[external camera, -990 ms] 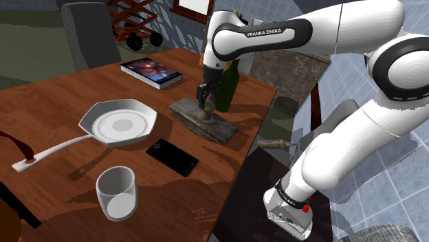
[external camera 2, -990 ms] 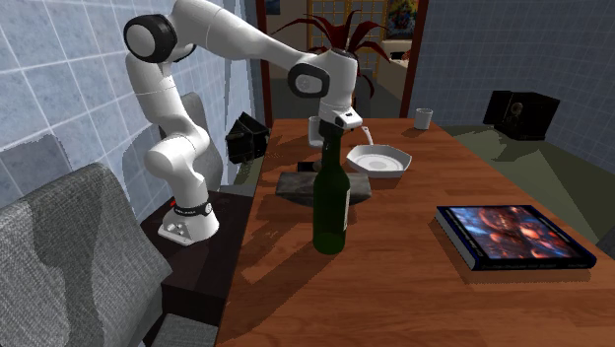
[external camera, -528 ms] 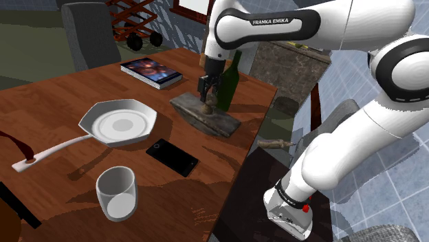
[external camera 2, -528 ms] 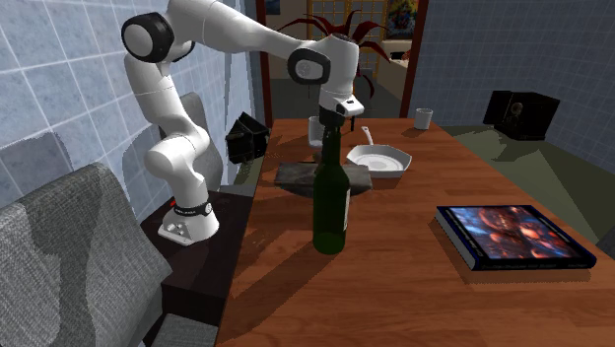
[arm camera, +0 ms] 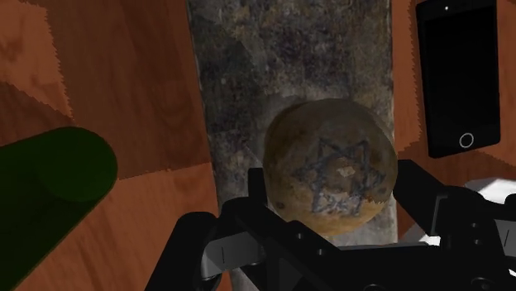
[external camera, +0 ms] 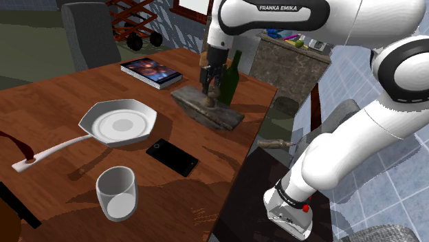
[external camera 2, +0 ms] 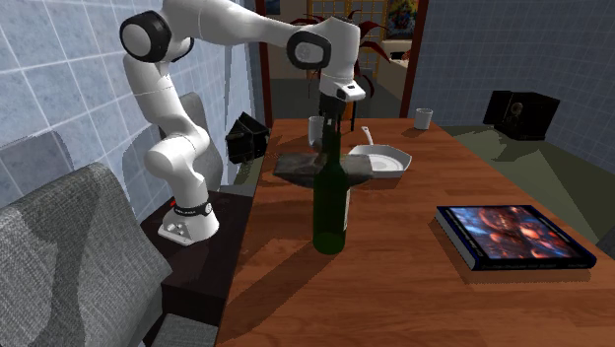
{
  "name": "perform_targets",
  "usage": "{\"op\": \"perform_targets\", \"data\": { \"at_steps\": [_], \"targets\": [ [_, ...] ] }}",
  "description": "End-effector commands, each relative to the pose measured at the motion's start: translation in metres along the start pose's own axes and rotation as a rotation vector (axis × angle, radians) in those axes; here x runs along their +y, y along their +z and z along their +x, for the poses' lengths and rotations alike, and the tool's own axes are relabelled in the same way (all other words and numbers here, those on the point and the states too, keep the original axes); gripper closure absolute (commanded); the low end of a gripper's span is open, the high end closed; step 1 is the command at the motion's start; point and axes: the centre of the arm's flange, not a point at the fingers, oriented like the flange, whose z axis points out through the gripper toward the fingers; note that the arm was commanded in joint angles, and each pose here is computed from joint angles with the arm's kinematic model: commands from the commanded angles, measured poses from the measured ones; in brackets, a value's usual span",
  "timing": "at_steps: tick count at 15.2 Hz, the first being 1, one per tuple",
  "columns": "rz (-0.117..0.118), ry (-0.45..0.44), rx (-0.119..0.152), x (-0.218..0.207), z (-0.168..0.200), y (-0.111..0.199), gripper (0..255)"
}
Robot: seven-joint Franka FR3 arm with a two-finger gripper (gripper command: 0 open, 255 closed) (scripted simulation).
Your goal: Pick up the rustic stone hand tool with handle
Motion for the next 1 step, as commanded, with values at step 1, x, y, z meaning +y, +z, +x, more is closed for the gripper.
{"op": "perform_targets", "data": {
  "at_steps": [1],
  "targets": [
    [0.000,0.000,0.002,0.0003,-0.0005,-0.0047,255]
  ]
}}
